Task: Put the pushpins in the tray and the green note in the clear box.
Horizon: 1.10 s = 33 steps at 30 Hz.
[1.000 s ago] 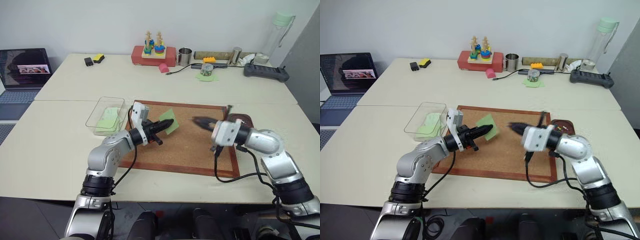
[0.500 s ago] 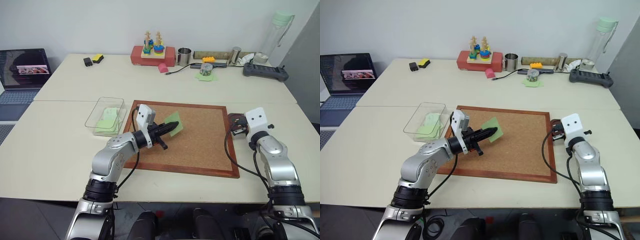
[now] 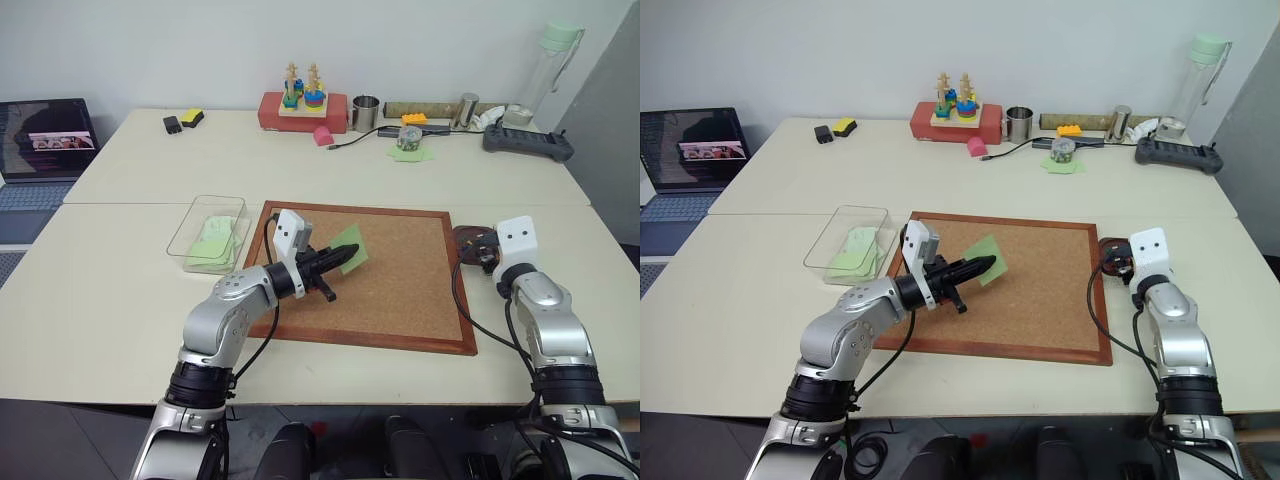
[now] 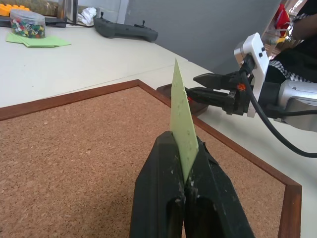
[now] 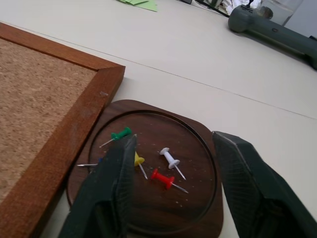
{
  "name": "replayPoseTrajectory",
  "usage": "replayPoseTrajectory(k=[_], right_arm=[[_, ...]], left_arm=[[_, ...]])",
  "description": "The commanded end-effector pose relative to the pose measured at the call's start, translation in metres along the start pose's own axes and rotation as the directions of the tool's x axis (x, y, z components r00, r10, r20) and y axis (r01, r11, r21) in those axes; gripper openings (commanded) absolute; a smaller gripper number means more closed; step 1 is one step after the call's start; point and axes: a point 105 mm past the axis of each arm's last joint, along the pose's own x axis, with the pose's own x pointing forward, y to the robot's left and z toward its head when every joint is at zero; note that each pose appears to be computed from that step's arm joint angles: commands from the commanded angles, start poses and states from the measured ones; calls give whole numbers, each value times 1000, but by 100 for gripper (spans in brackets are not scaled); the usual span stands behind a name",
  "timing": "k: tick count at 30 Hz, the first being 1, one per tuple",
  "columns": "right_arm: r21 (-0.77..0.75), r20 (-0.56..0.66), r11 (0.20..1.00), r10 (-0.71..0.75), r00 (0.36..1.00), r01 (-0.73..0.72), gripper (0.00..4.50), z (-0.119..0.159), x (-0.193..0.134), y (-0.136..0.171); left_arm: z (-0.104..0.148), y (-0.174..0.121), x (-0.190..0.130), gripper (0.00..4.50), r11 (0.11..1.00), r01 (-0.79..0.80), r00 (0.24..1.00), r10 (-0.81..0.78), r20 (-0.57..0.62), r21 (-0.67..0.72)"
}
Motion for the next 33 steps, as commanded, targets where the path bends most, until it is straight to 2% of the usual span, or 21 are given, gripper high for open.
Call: replayPoseTrajectory(k=[1,4,6,9,12,14,15,18,21,25,27,30,33], right_arm=[[21,144,1000,-8,990,5,244,36,-7,-11],[-5,246,997,71,967,-72,244,61,-15,-8],[-55,318,978,208,925,-200,244,80,-26,6],[-129,358,865,496,791,-485,244,104,-52,43],[-186,345,753,651,676,-631,244,120,-71,67],[-194,354,632,758,547,-750,244,142,-87,86],[-197,353,589,788,503,-784,244,149,-93,92],[-220,323,499,848,420,-838,244,157,-100,103],[-241,296,451,877,378,-859,244,161,-103,110],[-253,285,427,891,354,-868,244,162,-103,116],[-257,281,417,895,346,-872,244,162,-104,118],[-265,276,408,900,337,-874,246,161,-105,121],[-263,274,408,901,338,-874,246,161,-106,121]], left_arm=[[21,-6,-1,0,998,1,998,-5,64,60],[32,0,-7,0,995,-44,995,35,94,90],[44,8,-15,0,985,-118,986,102,132,125],[62,26,-33,0,951,-260,954,227,197,166],[70,39,-52,0,913,-358,922,314,225,194],[85,62,-82,0,820,-519,846,452,282,242],[90,70,-94,0,778,-576,810,501,304,253],[94,95,-123,0,644,-715,698,643,316,271],[91,114,-144,0,550,-786,616,734,285,282],[83,130,-154,0,503,-833,550,799,245,230],[77,134,-151,0,515,-828,557,803,213,223],[72,136,-146,40,540,-813,577,797,179,215],[70,136,-146,102,555,-805,588,793,159,210]])
